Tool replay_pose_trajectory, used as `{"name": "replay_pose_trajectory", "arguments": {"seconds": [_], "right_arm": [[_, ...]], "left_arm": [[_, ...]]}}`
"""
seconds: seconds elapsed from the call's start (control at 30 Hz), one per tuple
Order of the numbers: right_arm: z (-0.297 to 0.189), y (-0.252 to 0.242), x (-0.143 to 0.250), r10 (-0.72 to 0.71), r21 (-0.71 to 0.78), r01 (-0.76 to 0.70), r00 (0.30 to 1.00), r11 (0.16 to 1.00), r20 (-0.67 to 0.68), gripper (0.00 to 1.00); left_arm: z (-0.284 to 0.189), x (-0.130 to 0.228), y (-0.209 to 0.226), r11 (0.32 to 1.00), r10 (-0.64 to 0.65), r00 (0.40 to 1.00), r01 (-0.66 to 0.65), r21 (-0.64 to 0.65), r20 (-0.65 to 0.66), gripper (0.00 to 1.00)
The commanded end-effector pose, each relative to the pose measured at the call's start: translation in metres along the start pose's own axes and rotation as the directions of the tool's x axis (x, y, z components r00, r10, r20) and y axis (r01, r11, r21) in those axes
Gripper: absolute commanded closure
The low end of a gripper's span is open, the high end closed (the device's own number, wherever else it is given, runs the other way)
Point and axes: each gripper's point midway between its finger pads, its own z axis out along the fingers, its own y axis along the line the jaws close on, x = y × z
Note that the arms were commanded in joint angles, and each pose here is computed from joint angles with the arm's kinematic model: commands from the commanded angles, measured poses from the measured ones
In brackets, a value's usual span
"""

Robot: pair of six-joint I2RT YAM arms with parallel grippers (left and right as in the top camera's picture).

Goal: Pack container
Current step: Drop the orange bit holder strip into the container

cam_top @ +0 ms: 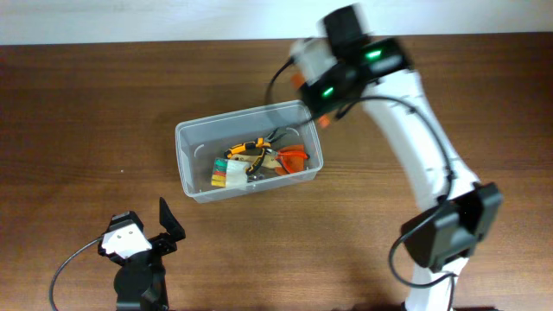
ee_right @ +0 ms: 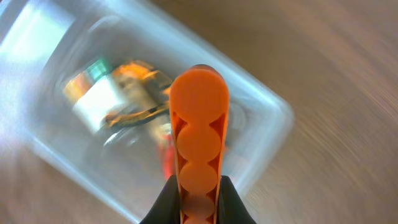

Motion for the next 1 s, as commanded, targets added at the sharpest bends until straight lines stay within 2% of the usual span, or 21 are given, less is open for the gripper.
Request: {"name": "replay_pose_trajectory", "arguments": {"seconds": [0.0, 0.13, 0.17, 0.37, 0.4, 0.43, 0.47, 0.57, 0.7, 0.97], "right_arm": [[0.034, 0.044, 0.004, -0.481, -0.112, 0.475, 0.876, 0.873, -0.029, 0.96], [0.063, 0.070, 0.008, -0.738, -0.178, 0.726, 0.675, 0.665, -0.007, 0.96], [0.070, 0.072, 0.008, -0.758, -0.184, 0.745, 0.652, 0.642, -0.003, 0.96], [0.118, 0.062, 0.008, -0.765, -0.189, 0.751, 0.644, 0.633, -0.008, 0.95], [0.124, 0.059, 0.009, -0.763, -0.190, 0.748, 0.646, 0.635, -0.009, 0.86], [0.130, 0.057, 0.009, -0.759, -0.190, 0.743, 0.651, 0.641, -0.011, 0.68], [0.133, 0.056, 0.010, -0.751, -0.190, 0.736, 0.660, 0.650, -0.013, 0.01], [0.134, 0.054, 0.004, -0.717, -0.167, 0.706, 0.697, 0.688, -0.010, 0.01], [0.114, 0.053, -0.017, -0.626, -0.115, 0.623, 0.780, 0.774, 0.007, 0.02], [0.019, 0.067, -0.064, -0.325, -0.033, 0.331, 0.938, 0.943, 0.116, 0.02]], "left_arm": [[0.000, 0.001, 0.000, 1.000, 0.010, 1.000, -0.010, 0.000, 0.000, 0.01], [0.000, 0.001, 0.000, 1.000, 0.010, 1.000, -0.010, 0.000, 0.000, 0.01], [0.000, 0.001, 0.000, 1.000, 0.010, 1.000, -0.010, 0.000, -0.001, 0.01], [0.000, 0.001, 0.000, 1.000, 0.010, 1.000, -0.010, 0.000, 0.000, 0.01], [0.000, 0.001, 0.000, 1.000, 0.010, 1.000, -0.010, 0.000, -0.001, 0.01], [0.000, 0.001, 0.000, 1.000, 0.010, 1.000, -0.010, 0.000, 0.000, 0.01], [0.000, 0.001, 0.000, 1.000, 0.010, 1.000, -0.010, 0.000, 0.000, 0.01], [0.000, 0.001, 0.000, 1.000, 0.010, 1.000, -0.010, 0.000, 0.000, 0.01], [0.000, 0.001, 0.000, 1.000, 0.010, 1.000, -0.010, 0.000, -0.001, 0.01], [0.000, 0.001, 0.000, 1.000, 0.010, 1.000, -0.010, 0.000, 0.000, 0.01]]}}
